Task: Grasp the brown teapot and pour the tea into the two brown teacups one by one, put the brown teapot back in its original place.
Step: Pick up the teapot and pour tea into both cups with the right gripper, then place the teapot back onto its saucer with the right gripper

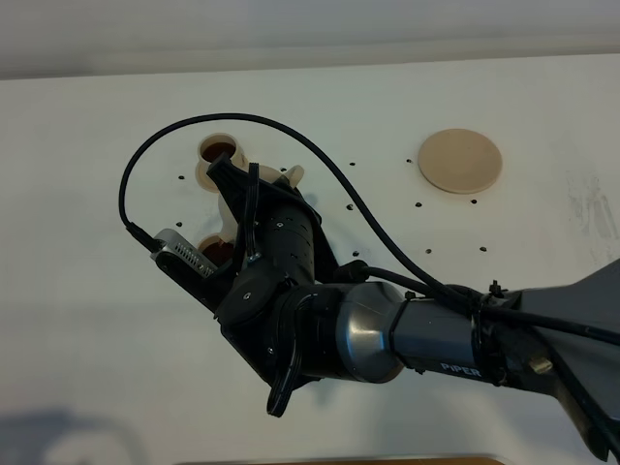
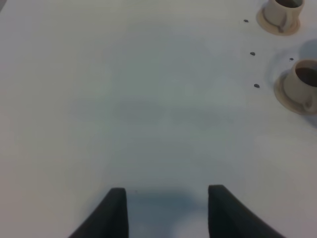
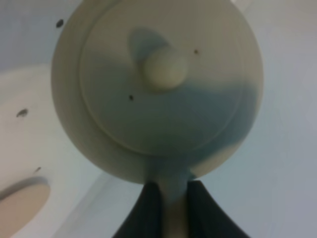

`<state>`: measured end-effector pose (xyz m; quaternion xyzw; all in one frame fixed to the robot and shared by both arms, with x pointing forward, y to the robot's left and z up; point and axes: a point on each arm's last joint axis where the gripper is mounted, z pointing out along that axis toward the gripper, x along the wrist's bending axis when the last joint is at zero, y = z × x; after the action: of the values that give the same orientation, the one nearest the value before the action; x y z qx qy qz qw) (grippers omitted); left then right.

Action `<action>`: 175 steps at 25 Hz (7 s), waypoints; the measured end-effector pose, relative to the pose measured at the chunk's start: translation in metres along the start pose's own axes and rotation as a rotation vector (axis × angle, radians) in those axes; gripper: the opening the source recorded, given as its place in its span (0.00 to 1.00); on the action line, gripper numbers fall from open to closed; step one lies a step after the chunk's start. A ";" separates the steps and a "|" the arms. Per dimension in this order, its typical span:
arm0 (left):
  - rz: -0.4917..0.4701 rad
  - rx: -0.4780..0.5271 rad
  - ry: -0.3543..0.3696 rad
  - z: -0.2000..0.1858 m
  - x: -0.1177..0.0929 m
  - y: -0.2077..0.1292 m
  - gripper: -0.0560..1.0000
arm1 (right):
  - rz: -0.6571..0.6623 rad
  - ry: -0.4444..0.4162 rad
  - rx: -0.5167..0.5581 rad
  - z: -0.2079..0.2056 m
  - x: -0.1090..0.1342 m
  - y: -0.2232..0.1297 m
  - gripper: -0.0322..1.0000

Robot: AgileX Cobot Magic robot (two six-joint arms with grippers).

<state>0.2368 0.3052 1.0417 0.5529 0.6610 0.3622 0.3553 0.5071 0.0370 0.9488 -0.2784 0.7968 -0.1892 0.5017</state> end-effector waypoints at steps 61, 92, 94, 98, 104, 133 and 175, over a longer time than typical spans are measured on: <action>0.000 0.000 0.000 0.000 0.000 0.000 0.47 | 1.349 0.715 -0.160 -0.035 0.005 -0.042 0.12; 0.000 0.000 0.000 0.000 0.000 0.000 0.47 | 1.468 0.738 -0.144 -0.013 0.018 -0.074 0.12; 0.000 0.000 0.000 0.000 0.000 0.000 0.47 | 1.517 0.722 -0.112 -0.004 0.019 -0.094 0.12; 0.000 0.000 0.000 0.000 0.000 0.000 0.47 | 1.609 0.709 -0.011 0.021 0.030 -0.133 0.12; 0.000 0.000 0.000 0.000 0.000 0.000 0.47 | 1.736 0.672 0.102 0.049 0.044 -0.184 0.12; 0.000 0.000 0.000 0.000 0.000 0.000 0.47 | 1.915 0.743 0.263 0.134 0.108 -0.208 0.12; 0.001 0.000 0.000 0.000 0.000 0.000 0.47 | 1.903 0.817 0.367 0.146 0.120 -0.207 0.56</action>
<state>0.2368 0.3052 1.0417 0.5531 0.6608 0.3623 0.3552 0.6504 -0.2019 0.9240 0.6277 0.7546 0.0859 0.1711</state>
